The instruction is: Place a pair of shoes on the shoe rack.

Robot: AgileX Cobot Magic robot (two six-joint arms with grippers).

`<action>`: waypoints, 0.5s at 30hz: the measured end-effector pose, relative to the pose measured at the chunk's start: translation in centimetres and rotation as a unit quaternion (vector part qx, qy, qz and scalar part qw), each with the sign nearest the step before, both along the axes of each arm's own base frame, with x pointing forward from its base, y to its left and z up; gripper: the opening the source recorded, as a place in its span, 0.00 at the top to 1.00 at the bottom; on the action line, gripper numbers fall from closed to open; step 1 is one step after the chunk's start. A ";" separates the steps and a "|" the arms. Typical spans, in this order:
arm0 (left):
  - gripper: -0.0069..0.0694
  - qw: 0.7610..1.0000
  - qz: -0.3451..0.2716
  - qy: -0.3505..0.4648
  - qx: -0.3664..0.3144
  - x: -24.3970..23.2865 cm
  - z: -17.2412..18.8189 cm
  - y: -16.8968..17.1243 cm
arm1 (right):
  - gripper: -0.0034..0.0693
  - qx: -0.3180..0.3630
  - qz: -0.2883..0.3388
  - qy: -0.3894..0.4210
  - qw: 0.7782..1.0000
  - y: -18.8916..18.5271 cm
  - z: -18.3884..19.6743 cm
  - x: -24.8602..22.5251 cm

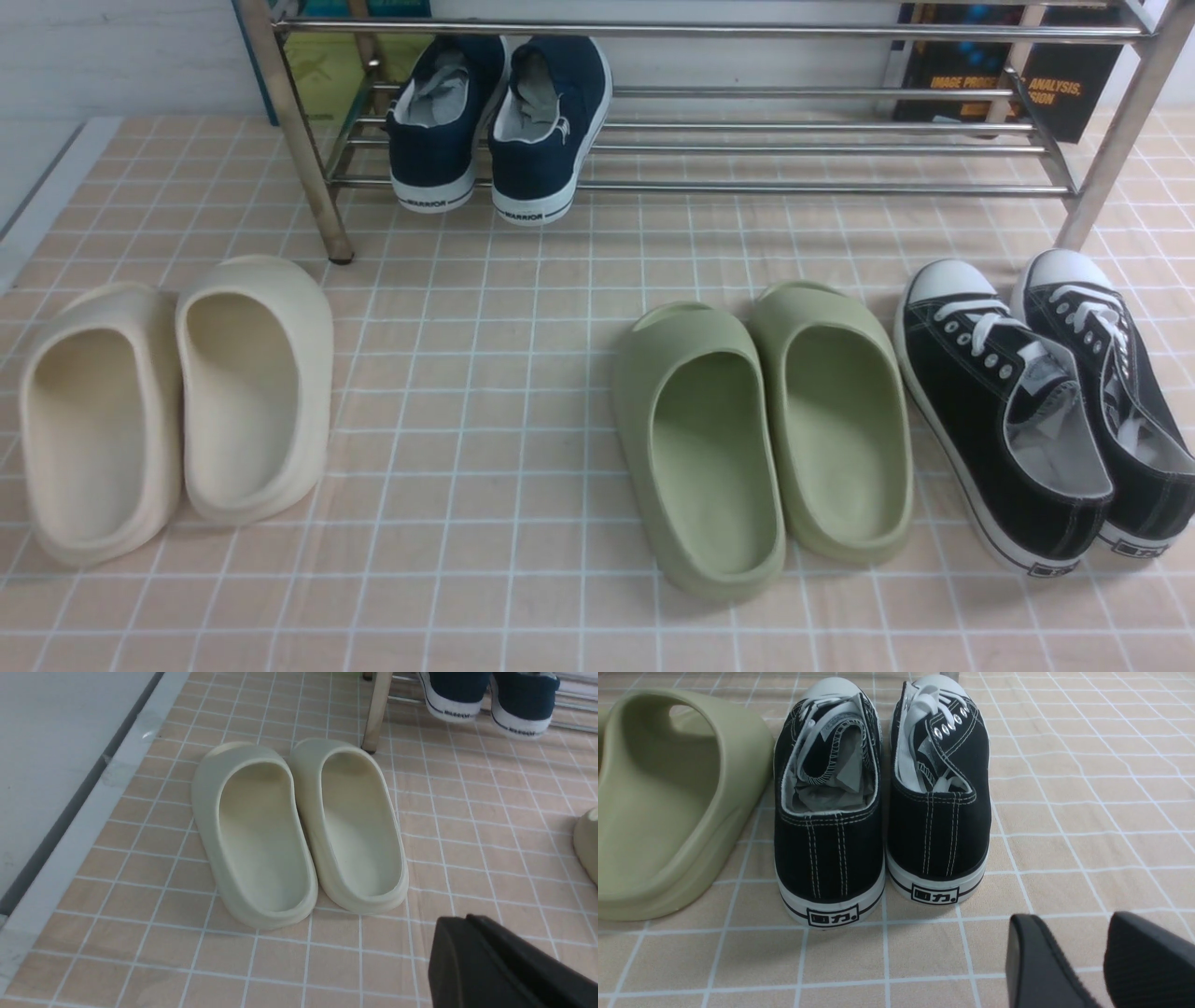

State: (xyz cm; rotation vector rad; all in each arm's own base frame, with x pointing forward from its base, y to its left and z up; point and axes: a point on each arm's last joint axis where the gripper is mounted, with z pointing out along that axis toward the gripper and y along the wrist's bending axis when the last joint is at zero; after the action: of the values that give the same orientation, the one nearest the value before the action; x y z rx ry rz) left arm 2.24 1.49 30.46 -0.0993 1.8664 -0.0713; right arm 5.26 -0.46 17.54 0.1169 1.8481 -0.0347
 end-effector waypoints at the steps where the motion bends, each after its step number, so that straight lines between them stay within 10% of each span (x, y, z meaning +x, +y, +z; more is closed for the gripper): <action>1: 0.88 1.000 0.001 0.002 0.000 0.2 -0.4 -0.1 | 0.62 0.000 0.000 0.000 1.000 0.0 0.0 0.0; 15: 0.89 0.995 0.055 -0.060 0.049 2.7 -9.9 -0.7 | 0.62 0.000 0.000 0.000 1.000 0.0 0.0 0.0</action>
State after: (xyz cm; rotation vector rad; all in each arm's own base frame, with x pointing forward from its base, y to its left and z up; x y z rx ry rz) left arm 4.99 0.80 20.57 -0.1270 1.7373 0.0897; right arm 5.26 -0.46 17.54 0.1169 1.8481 -0.0347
